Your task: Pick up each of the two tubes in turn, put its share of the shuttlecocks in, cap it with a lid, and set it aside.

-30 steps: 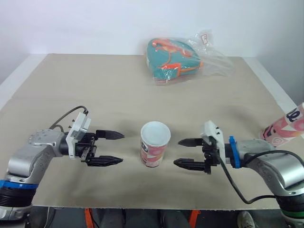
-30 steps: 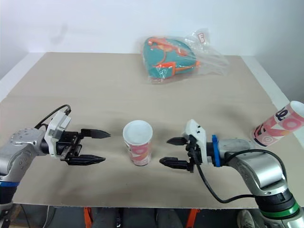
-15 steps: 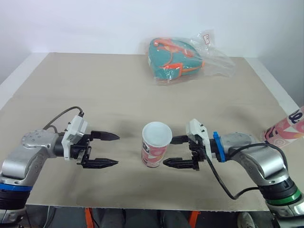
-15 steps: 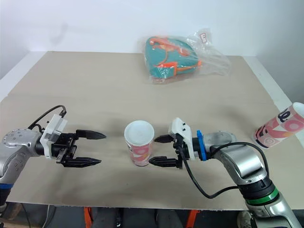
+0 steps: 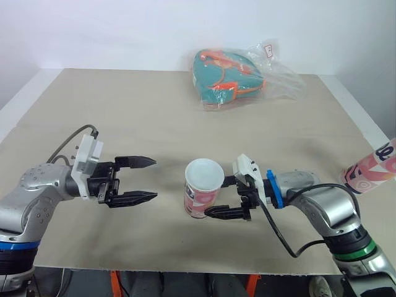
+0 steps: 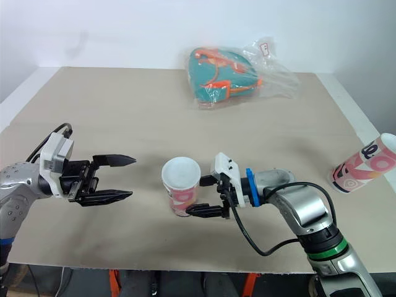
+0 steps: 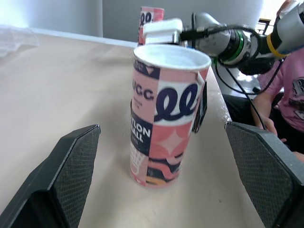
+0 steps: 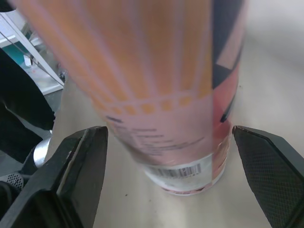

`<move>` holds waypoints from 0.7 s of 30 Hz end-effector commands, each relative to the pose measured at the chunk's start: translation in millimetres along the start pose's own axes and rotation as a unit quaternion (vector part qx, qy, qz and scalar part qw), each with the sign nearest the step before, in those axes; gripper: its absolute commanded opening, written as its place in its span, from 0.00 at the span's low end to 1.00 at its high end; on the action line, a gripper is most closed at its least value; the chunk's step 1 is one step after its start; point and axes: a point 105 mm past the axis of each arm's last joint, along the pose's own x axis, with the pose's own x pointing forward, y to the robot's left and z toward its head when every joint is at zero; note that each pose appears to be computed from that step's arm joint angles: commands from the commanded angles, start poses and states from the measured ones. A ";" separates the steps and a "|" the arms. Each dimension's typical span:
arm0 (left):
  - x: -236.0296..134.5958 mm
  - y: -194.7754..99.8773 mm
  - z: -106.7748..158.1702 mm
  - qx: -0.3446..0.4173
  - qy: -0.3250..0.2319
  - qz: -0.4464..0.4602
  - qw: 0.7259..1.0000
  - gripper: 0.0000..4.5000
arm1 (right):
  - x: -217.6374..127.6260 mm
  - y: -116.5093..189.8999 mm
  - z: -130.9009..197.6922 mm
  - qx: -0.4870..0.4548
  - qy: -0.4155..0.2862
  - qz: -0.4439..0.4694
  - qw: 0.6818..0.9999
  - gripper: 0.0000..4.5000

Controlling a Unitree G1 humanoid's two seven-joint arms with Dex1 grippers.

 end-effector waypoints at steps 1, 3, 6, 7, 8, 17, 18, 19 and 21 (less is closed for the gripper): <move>-0.7 -1.5 10.0 0.025 -0.003 -0.002 1.000 0.97 | 2.7 -0.4 14.2 -0.031 -0.015 0.007 0.999 1.00; 0.6 -1.1 10.1 0.027 -0.002 -0.003 1.000 0.97 | 5.8 -1.9 16.5 -0.034 -0.022 0.005 0.999 1.00; 3.1 -0.4 12.0 0.029 -0.005 -0.007 1.000 0.97 | 9.6 -3.5 18.1 -0.034 -0.029 0.004 0.999 1.00; 3.5 -0.3 12.2 0.030 -0.005 -0.008 1.000 0.97 | 10.3 -3.4 18.2 -0.033 -0.030 0.005 0.999 1.00; 3.8 0.0 12.4 0.030 -0.005 -0.008 1.000 0.97 | 11.1 -3.2 18.0 -0.033 -0.031 0.005 0.999 1.00; 9.7 3.5 7.9 0.030 0.003 -0.023 0.999 1.00 | 12.5 1.0 16.5 -0.025 -0.042 0.014 0.999 0.74; 10.1 3.8 7.3 0.030 0.005 -0.024 0.999 1.00 | 12.2 1.2 16.7 -0.025 -0.043 0.014 0.999 0.65; 10.5 4.4 6.8 0.030 0.006 -0.025 0.999 1.00 | 11.9 1.2 16.7 -0.025 -0.043 0.014 0.999 0.58; 12.1 5.5 6.2 0.032 0.008 -0.030 0.999 1.00 | 11.1 -1.0 16.5 -0.025 -0.042 0.005 0.999 0.45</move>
